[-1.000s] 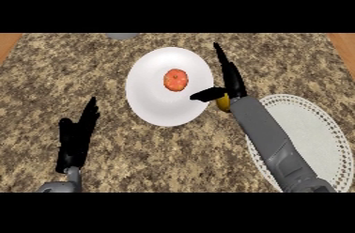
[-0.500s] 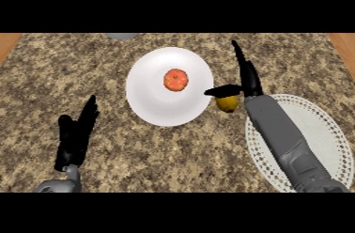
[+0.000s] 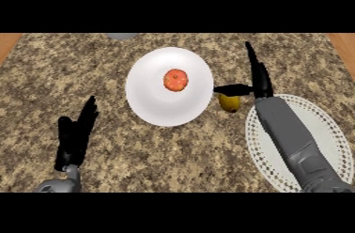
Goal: Pick the squash from the placemat and place it in the plate
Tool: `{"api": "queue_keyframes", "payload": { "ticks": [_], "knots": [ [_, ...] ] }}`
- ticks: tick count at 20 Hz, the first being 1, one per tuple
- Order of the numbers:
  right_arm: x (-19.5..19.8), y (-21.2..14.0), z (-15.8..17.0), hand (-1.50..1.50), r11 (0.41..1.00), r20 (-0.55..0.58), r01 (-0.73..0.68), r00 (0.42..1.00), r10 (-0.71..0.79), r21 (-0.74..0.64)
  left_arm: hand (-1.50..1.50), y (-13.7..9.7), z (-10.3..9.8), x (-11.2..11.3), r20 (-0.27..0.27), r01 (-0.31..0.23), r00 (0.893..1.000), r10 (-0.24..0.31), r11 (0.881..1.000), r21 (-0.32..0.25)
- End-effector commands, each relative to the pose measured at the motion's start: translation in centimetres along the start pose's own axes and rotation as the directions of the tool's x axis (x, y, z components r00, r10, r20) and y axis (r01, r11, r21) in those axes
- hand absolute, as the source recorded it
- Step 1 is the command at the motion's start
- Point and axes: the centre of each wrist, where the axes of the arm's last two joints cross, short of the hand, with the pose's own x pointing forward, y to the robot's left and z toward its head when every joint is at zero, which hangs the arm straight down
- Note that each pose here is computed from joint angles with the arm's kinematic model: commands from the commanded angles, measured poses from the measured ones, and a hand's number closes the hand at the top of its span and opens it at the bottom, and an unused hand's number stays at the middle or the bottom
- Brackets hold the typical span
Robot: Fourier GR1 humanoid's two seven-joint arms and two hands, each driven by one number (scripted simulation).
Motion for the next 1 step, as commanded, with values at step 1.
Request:
{"api": "queue_keyframes", "payload": {
  "ticks": [1],
  "knots": [
    [-0.79,-0.06,0.17,-1.5,0.998,-0.011,-0.054,0.998,0.054,-0.021,0.0,0.51,-0.11,0.98,-0.006,-0.001,1.0,0.001,1.0,-0.004]
  ]
}}
